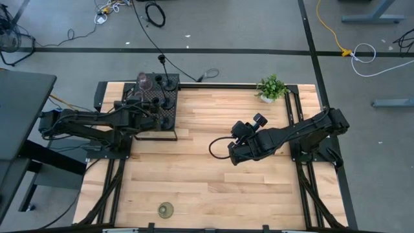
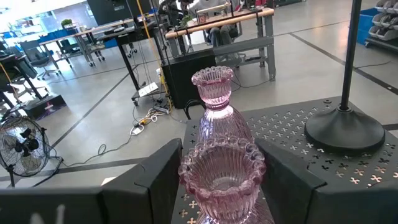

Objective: Pick & Place candle stick holders
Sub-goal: Align the pink candle holder with the other pink candle holder on the shelf

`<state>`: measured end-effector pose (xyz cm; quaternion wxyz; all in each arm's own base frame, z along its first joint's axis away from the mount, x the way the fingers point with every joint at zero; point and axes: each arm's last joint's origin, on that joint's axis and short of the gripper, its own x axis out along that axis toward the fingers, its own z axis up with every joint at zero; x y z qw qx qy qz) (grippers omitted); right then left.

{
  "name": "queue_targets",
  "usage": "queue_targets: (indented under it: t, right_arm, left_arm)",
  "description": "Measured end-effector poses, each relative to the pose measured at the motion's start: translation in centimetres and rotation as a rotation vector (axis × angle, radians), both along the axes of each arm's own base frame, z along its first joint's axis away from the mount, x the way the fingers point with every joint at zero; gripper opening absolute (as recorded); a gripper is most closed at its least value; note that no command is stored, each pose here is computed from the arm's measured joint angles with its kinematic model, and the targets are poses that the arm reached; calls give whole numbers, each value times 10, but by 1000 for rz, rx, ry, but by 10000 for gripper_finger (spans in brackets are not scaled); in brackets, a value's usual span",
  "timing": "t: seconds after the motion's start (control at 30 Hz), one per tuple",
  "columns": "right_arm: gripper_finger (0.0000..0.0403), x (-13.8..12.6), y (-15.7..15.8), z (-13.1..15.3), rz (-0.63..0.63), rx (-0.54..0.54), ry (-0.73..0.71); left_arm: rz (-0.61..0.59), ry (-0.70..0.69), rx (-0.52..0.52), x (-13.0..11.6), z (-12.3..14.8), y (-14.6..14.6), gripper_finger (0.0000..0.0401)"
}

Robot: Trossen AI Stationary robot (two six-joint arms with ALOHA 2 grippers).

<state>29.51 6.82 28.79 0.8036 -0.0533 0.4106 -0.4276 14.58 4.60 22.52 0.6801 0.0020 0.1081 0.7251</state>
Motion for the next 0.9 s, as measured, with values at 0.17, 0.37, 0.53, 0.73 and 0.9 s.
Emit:
queue_targets:
  t: [0.17, 0.37, 0.53, 0.73, 0.9]
  right_arm:
    - [22, 0, 0, 0, 0, 1, -5]
    - [22, 1, 0, 0, -1, 3, -10]
    - [22, 2, 0, 0, -2, 6, -21]
    - [22, 2, 1, -1, 0, 6, -21]
    - [22, 2, 1, -1, 3, 7, -25]
  left_arm:
    - [-9, 17, -3, 0, 0, -1, 204]
    - [-20, 36, -11, -1, 1, -2, 218]
    - [-31, 62, -23, -3, 4, -2, 241]
    - [-54, 47, -66, -8, 8, -3, 252]
    - [-61, 46, -67, -11, 11, -3, 252]
